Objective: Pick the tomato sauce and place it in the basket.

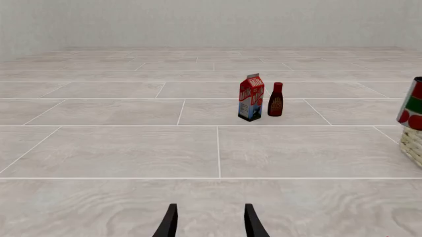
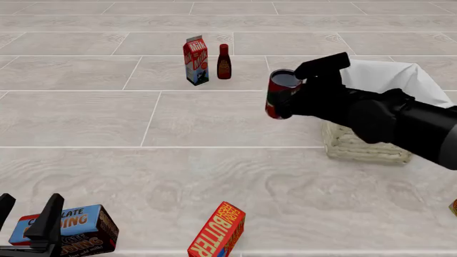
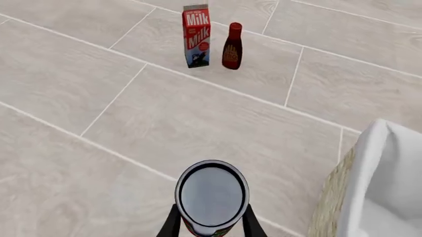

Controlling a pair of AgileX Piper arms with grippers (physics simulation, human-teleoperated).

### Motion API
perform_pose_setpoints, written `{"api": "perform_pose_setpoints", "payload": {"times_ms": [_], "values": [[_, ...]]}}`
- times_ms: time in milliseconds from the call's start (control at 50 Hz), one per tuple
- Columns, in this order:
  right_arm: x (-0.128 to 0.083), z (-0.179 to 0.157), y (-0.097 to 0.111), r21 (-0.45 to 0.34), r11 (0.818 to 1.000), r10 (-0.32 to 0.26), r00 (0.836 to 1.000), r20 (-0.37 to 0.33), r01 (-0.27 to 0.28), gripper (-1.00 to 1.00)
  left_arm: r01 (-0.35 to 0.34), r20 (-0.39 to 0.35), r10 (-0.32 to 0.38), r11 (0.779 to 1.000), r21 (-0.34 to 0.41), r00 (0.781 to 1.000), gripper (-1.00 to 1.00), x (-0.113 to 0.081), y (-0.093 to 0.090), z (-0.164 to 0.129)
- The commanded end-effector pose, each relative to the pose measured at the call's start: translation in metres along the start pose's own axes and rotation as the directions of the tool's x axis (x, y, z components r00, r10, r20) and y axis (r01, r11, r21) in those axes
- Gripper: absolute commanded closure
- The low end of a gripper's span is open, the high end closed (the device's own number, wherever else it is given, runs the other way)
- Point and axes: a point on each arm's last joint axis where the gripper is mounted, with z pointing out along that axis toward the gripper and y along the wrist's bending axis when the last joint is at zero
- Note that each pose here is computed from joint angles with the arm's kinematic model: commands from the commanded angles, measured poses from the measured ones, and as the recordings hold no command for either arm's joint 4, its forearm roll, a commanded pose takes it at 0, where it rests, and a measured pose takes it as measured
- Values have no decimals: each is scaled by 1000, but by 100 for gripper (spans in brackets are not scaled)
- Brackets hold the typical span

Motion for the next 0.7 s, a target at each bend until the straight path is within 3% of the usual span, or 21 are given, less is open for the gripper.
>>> {"api": "perform_pose_setpoints", "payload": {"times_ms": [20, 380, 700], "values": [[-15, -11, -13, 35, 998, 46, 999, 8, -46, 100, 0, 0, 0, 1000, 0, 1000, -100, 0, 0, 0], [-32, -19, -45, 122, 989, 80, 997, 15, -81, 100, 0, 0, 0, 1000, 0, 1000, -100, 0, 0, 0], [-45, -31, -67, 181, 981, 72, 997, 30, -76, 100, 0, 0, 0, 1000, 0, 1000, -100, 0, 0, 0]]}}
